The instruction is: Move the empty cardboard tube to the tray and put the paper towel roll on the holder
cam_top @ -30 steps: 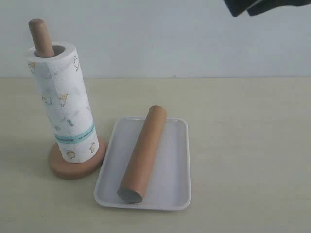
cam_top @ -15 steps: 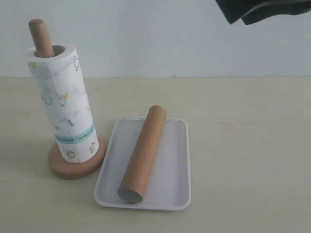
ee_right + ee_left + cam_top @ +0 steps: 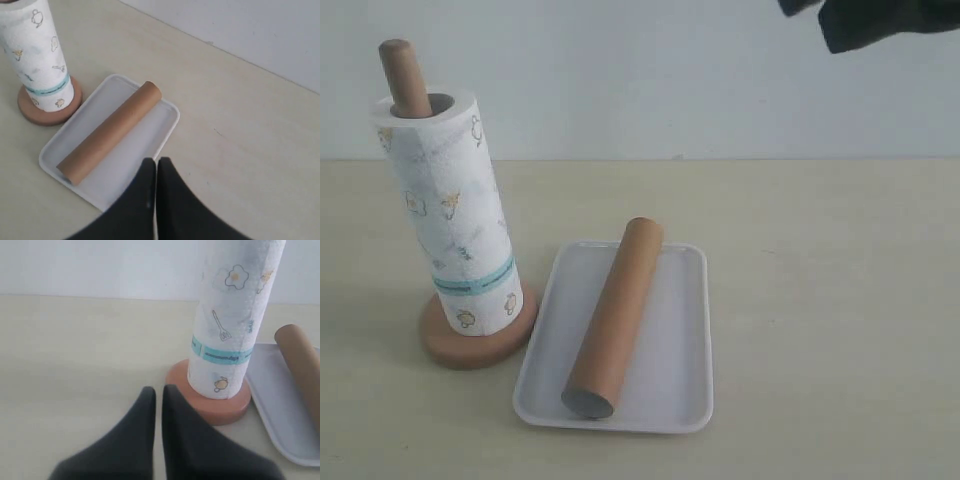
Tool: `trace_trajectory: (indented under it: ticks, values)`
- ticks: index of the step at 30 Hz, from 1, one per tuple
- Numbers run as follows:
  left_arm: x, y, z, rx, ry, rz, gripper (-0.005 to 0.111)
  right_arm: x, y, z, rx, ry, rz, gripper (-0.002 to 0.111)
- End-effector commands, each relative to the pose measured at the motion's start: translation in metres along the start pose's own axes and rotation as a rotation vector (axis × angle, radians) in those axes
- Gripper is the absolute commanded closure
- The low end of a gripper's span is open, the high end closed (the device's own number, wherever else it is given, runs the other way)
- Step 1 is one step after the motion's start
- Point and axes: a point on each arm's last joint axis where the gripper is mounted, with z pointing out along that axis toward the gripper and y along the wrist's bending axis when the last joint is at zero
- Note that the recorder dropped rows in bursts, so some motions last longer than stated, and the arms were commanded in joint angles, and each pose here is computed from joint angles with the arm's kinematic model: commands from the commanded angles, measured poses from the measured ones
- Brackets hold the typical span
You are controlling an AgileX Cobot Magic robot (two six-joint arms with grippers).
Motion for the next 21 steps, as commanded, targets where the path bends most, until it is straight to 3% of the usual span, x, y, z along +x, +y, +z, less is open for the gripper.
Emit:
trace_trajectory:
  ticks: [1, 11, 15, 21]
  values:
    - [0.001, 0.000, 0.000, 0.005, -0.003, -0.006, 0.102, 0.022, -0.001, 0.031, -0.044, -0.098, 0.003, 0.108]
    - [0.001, 0.000, 0.000, 0.005, -0.003, -0.006, 0.102, 0.159, 0.011, 0.112, -0.166, 0.040, -0.122, 0.108]
    - [0.001, 0.000, 0.000, 0.005, -0.003, -0.006, 0.102, 0.205, 0.013, 0.115, -0.268, 0.002, -0.149, 0.108]
    - [0.001, 0.000, 0.000, 0.005, -0.005, -0.006, 0.102, 0.235, 0.005, 0.095, -0.369, -0.187, -0.112, 0.108]
